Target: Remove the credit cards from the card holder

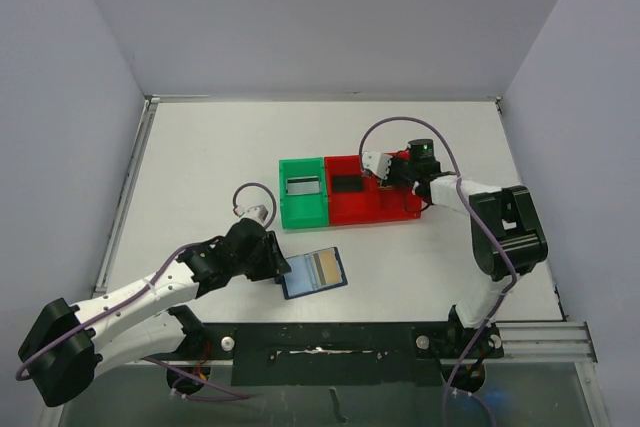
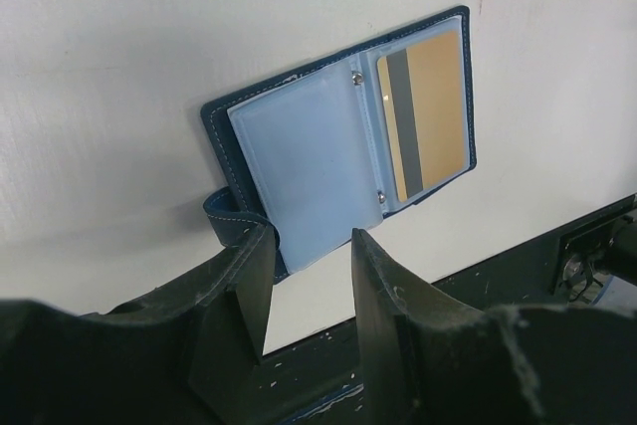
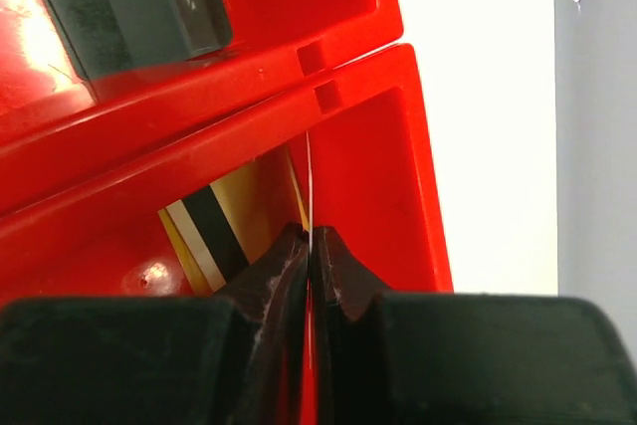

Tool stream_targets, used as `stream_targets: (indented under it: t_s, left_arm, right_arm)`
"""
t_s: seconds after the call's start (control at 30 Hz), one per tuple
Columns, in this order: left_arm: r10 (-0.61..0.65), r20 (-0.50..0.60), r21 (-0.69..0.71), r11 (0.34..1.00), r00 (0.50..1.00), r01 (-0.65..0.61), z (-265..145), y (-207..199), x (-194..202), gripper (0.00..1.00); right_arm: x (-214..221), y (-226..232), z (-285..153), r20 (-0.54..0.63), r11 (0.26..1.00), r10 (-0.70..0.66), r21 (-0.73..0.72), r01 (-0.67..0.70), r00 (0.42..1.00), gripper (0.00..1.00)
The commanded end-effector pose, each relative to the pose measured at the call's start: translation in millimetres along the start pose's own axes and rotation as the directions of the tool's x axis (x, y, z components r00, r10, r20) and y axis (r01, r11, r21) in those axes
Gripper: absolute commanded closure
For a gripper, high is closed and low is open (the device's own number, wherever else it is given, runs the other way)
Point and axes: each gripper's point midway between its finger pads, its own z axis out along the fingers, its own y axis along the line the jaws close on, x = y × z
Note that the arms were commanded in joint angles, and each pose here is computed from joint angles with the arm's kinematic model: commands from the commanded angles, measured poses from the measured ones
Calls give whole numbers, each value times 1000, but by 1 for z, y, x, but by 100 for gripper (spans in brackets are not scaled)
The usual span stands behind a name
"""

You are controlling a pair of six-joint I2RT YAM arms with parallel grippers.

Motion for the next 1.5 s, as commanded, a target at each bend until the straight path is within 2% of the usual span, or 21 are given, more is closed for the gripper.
stream_targets:
  t_s: [0.0,0.17,0.3,0.37,0.5,0.57,0.6,0.73,0.93,1.07,1.2,1.27,1.33,1.4,1.47]
  left_arm:
    - [-1,36,60,998,999,-1,-5,-19,-15,65]
    - [2,33,57,998,999,-4,-4,-19,-15,65]
    - [10,22,49,999,1000,-11,-2,-17,-13,65]
    - [11,12,50,999,1000,-11,-1,-18,-11,65]
    - [13,4,58,998,1000,-13,-1,-19,-10,65]
    - [14,5,62,998,1000,-14,-2,-20,-11,65]
    - [15,5,62,998,1000,-15,-3,-21,-11,65]
    - [19,0,62,998,1000,-19,-5,-20,-10,65]
    - [25,-9,58,998,1000,-25,-6,-20,-9,65]
    - [23,0,66,998,1000,-23,-9,-22,-11,65]
    - [20,17,71,997,1000,-21,-13,-24,-14,65]
    - [18,21,70,997,1000,-19,-13,-24,-15,65]
    - [16,24,73,997,1000,-18,-14,-25,-16,65]
    - [16,29,78,997,999,-19,-13,-26,-18,65]
    - [16,31,82,996,999,-19,-12,-28,-18,65]
  right_arm:
    - [-13,-27,8,33,997,-66,38,65,997,94]
    - [-8,-6,13,27,996,-48,-68,50,998,90]
    - [-8,-2,11,18,991,-46,-123,48,999,82]
    - [-10,-2,9,18,990,-43,-131,45,999,75]
    - [-11,-4,7,14,990,-33,-138,35,999,66]
    - [-8,-3,5,-6,989,-28,-148,26,1000,53]
    - [-6,-3,5,-16,988,-23,-154,21,1000,50]
    - [-7,-10,1,-20,990,-6,-141,3,1000,47]
    - [-24,-21,-4,38,993,40,-114,-36,998,46]
    - [-35,-39,-15,74,996,77,-44,-74,994,45]
    - [-45,-59,-30,98,981,185,47,-191,978,44]
    - [-52,-72,-41,122,939,315,102,-327,941,45]
    - [-56,-75,-49,145,865,468,129,-485,872,48]
    - [-56,-74,-57,175,746,625,155,-648,761,53]
    - [-54,-69,-65,203,574,774,174,-800,600,56]
